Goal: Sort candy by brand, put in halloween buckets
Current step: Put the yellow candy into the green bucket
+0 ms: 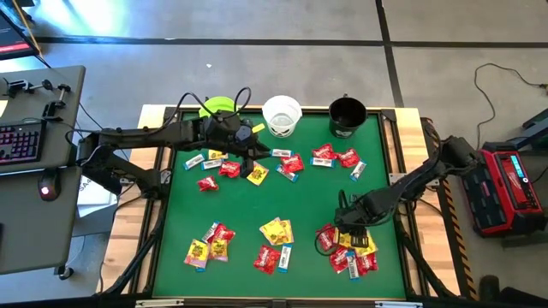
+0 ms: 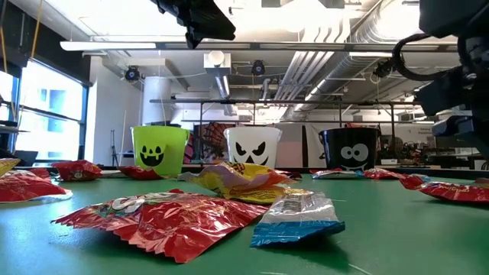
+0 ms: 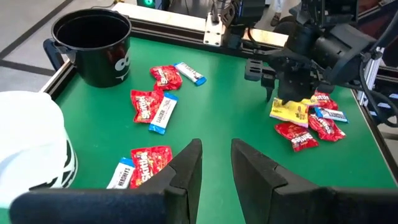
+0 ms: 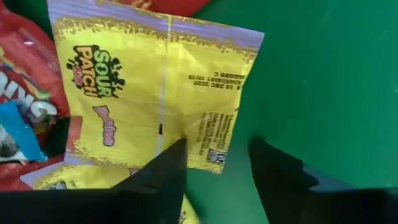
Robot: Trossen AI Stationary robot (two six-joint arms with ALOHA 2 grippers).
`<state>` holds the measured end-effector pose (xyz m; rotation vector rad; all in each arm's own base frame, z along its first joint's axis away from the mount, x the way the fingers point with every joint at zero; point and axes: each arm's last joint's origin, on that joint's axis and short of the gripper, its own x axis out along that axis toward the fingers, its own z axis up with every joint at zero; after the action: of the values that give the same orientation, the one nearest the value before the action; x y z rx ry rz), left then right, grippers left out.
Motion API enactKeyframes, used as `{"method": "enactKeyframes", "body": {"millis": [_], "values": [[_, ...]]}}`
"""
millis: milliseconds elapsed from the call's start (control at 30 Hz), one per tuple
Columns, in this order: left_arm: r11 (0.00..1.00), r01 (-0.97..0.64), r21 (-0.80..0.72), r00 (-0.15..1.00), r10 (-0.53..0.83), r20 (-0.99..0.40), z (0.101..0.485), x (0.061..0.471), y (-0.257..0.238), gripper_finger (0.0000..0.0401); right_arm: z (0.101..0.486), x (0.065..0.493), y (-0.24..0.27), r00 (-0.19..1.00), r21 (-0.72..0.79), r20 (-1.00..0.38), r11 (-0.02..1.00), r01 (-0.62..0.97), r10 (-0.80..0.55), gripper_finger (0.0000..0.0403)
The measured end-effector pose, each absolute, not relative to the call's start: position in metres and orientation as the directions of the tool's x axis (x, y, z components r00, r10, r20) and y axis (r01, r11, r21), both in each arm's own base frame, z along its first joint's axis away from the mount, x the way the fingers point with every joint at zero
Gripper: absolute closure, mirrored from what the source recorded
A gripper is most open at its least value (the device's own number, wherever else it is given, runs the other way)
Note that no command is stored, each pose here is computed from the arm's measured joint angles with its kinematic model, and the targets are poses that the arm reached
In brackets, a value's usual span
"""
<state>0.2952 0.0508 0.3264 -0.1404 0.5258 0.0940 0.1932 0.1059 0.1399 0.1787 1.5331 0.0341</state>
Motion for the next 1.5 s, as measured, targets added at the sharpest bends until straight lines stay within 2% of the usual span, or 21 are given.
{"method": "enactKeyframes", "body": {"millis": [67,200,233,400,767,967,1100,1367,1500], "values": [[0.985,-0.129,-0.116,0.861,0.053,-0.506,0.326,0.295,0.051,0.0325,0.140,0.194,0.106,0.047,0.142,-0.989,0.984,0.103,0.138,0.0284],[0.985,-0.129,-0.116,0.861,0.053,-0.506,0.326,0.295,0.051,0.0325,0.140,0.196,0.108,0.057,0.180,-0.983,0.974,0.135,0.174,0.0378],[0.985,-0.129,-0.116,0.861,0.053,-0.507,0.326,0.295,0.051,0.0325,0.140,0.196,0.108,0.058,0.185,-0.982,0.971,0.148,0.178,0.0390],[0.984,-0.133,-0.121,0.860,0.053,-0.508,0.326,0.295,0.051,0.0325,0.142,0.198,0.109,0.098,0.203,-0.978,0.945,0.256,0.184,0.0396],[0.958,-0.150,-0.245,0.861,0.004,-0.508,0.326,0.295,0.050,0.0325,0.176,0.202,0.104,0.393,0.215,-0.919,0.824,0.524,-0.011,0.0402],[0.907,-0.212,-0.363,0.861,-0.001,-0.508,0.326,0.295,0.049,0.0325,0.193,0.214,0.103,0.512,0.205,-0.847,0.801,0.563,-0.142,0.0403],[0.895,-0.184,-0.406,0.863,-0.051,-0.502,0.325,0.298,0.047,0.0322,0.205,0.221,0.102,0.573,0.193,-0.790,0.798,0.570,-0.218,0.0403],[0.848,-0.218,-0.483,0.828,-0.101,-0.552,0.302,0.318,0.037,0.0270,0.218,0.231,0.097,0.619,0.149,-0.726,0.811,0.566,-0.299,0.0403],[0.797,-0.197,-0.571,0.824,-0.181,-0.537,0.290,0.332,0.033,0.0237,0.224,0.235,0.095,0.638,0.130,-0.692,0.811,0.570,-0.338,0.0403]]}}
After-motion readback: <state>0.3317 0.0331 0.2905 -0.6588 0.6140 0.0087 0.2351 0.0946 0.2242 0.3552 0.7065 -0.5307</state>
